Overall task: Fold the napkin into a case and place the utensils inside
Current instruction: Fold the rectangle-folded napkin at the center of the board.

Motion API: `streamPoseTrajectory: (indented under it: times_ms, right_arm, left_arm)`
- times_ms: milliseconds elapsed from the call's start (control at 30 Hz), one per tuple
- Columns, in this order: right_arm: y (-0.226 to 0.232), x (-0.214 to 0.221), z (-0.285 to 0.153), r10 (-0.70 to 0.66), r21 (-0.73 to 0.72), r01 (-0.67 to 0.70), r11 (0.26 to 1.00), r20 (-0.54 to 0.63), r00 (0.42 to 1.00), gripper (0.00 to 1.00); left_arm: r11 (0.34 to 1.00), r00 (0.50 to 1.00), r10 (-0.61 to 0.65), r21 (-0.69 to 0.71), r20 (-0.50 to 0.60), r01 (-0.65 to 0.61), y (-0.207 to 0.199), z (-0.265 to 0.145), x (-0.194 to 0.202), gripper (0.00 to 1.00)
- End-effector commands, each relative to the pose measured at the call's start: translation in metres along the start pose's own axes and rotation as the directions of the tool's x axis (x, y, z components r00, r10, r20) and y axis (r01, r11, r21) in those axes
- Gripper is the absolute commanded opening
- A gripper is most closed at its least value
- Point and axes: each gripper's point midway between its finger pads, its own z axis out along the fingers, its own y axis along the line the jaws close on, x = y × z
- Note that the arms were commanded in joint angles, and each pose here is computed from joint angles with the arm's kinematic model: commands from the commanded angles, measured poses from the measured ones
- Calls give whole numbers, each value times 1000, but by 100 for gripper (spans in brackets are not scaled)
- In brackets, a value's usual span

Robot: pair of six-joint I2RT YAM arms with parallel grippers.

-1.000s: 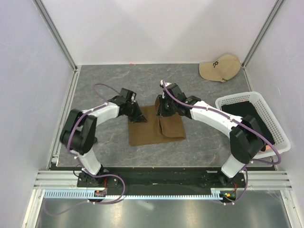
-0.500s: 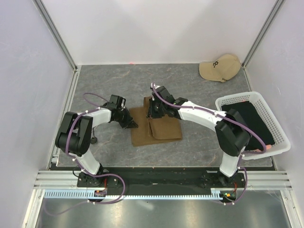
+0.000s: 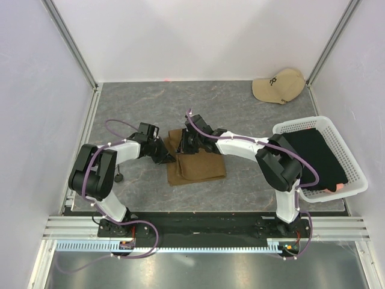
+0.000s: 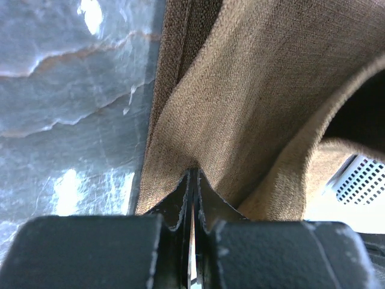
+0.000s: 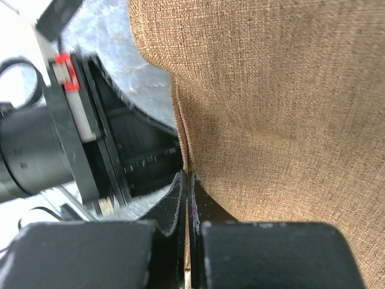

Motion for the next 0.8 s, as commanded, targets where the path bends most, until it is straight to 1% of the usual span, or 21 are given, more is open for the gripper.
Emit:
streamPoseTrajectory:
  times_ms: [0, 33, 100, 133, 267, 367, 600, 767]
  right_arm:
    - [23, -9, 9, 75, -88, -72, 993, 28, 997, 0]
    - [22, -7, 12, 77, -87, -75, 993, 19, 997, 0]
    - [22, -6, 14, 77, -89, -76, 993, 13, 997, 0]
    - [20, -4, 15, 79, -85, -78, 993, 7, 997, 0]
    - [16, -2, 17, 86, -74, -85, 994, 6, 996, 0]
    - [15, 0, 19, 91, -72, -91, 993, -1, 996, 0]
    - [16, 7, 25, 101, -77, -103, 992, -24, 995, 0]
    - [19, 13, 28, 116, -81, -119, 990, -40, 992, 0]
  left_arm:
    - [997, 1000, -10, -80, 21, 12, 20, -9, 9, 3]
    - [998, 998, -1, -67, 55, 5, 14, -18, 5, 3]
    - [995, 996, -5, -98, 91, 14, 19, -29, 3, 4]
    - [996, 992, -8, -87, 126, 20, 17, -39, -4, 4]
    - [991, 983, -41, -114, 177, 62, 32, -46, -14, 4]
    - [987, 989, -60, -139, 137, 79, 42, -37, -11, 4]
    - [989, 994, -78, -121, 80, 87, 45, -17, -6, 4]
    - [990, 993, -76, -115, 85, 86, 44, -18, -6, 4]
